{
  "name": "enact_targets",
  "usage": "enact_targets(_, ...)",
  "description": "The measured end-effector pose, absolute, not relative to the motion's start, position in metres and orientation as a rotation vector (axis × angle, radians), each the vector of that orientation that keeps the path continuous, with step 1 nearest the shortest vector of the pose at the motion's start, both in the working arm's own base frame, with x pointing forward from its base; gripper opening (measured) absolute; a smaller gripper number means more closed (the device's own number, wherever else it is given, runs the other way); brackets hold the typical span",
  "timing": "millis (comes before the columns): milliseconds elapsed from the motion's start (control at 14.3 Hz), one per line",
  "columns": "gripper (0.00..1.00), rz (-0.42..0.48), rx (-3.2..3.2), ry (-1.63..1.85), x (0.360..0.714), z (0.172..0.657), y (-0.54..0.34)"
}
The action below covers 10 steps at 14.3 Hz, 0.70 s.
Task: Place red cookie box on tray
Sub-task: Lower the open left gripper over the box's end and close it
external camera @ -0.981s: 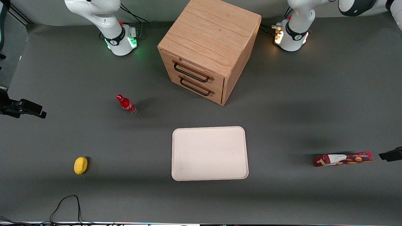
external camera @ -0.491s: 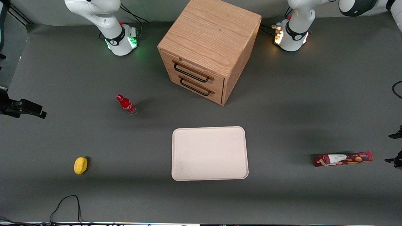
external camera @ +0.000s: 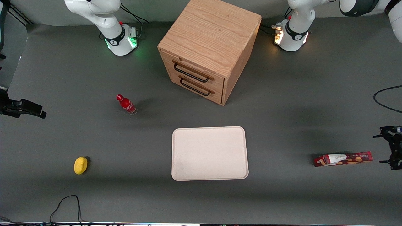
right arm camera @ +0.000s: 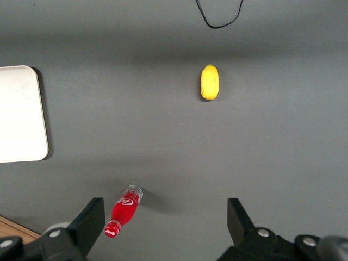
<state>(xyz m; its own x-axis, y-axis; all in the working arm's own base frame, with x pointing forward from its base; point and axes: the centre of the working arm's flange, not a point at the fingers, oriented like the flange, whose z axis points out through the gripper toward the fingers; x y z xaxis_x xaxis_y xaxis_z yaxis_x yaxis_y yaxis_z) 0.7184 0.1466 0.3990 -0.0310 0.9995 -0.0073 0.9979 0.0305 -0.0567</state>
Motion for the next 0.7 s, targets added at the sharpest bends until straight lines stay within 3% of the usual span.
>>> enact_targets(421,1.0,0.001,-2.164,-2.28,0.72,0.315,0.141)
enact_targets(701,1.0,-0.04,-2.175,-2.299,0.72,0.286,0.139)
